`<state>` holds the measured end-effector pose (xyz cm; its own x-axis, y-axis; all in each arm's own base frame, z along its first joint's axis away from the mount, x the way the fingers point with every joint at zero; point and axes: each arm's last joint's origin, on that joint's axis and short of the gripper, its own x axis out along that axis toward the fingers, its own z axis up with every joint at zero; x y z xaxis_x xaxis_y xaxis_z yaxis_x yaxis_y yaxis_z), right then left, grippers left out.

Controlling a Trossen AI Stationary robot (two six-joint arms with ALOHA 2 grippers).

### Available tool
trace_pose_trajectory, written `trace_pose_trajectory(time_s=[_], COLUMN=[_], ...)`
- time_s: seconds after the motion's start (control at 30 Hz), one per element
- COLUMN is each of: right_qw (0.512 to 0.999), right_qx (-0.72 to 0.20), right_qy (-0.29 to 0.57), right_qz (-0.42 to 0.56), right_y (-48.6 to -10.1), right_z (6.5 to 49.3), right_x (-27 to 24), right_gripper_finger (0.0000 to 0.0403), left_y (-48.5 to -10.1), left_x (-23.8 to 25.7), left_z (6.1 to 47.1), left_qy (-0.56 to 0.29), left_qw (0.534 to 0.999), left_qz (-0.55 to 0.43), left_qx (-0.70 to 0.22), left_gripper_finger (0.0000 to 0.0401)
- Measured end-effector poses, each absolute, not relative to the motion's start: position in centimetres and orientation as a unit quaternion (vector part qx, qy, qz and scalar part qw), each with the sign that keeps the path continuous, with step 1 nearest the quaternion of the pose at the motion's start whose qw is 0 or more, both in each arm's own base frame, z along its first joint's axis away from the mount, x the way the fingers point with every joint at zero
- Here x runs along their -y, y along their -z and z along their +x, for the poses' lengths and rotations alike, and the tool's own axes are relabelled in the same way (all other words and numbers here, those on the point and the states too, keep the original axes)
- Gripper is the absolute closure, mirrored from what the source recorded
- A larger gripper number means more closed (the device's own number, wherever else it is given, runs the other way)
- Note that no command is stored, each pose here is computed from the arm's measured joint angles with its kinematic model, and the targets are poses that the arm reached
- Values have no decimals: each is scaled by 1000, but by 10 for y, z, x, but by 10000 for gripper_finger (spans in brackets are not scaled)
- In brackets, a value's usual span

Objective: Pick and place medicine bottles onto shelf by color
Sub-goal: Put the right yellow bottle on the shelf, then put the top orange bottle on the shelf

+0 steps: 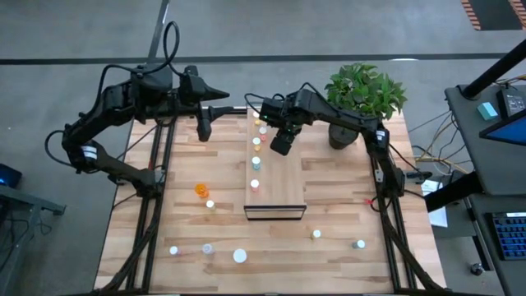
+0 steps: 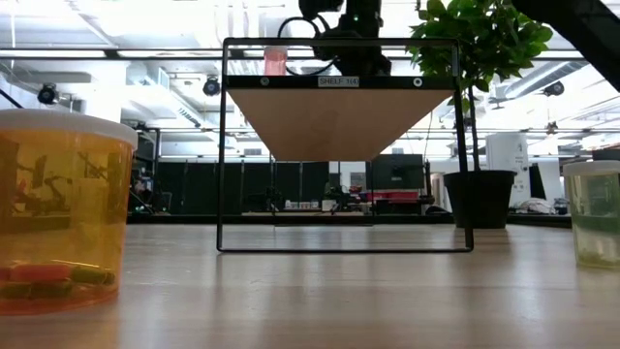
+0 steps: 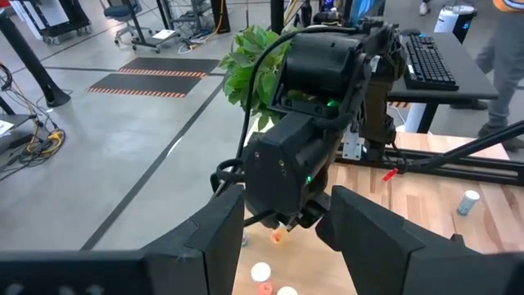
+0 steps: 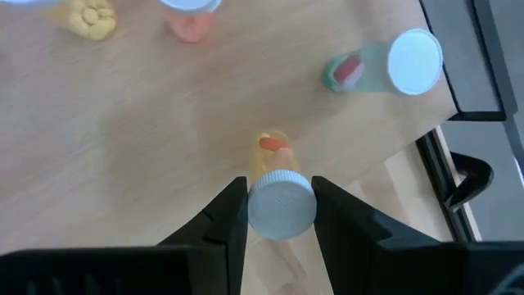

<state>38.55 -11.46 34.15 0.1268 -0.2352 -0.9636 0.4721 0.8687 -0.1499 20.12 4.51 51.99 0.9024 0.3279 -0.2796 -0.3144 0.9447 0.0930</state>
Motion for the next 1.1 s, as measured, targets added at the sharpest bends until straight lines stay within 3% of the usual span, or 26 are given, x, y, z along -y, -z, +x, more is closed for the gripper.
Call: trace_pose_trajectory(time_s=[0.17,0.5,0.73,0.93,1.1], right_qw=[742,741,746,785,832], right_qx=[-622,-620,-611,-544,-467], right_qy=[234,238,244,265,265], right_qz=[91,96,103,133,137], right_y=[-338,-338,-342,-378,-423], right_z=[387,388,387,373,349], right_x=[117,116,117,109,72], right_gripper_finger=[291,233,224,225,227], left_y=[-520,-523,-525,-525,-523], left_x=[-45,-45,-46,-45,-39], left_z=[202,202,203,203,204], left_qy=[-165,-166,-166,-163,-116], left_qw=[975,977,979,979,986], left_qz=[23,25,26,25,-4], left_qx=[-147,-131,-118,-119,-123], left_gripper_finger=[234,234,234,234,234])
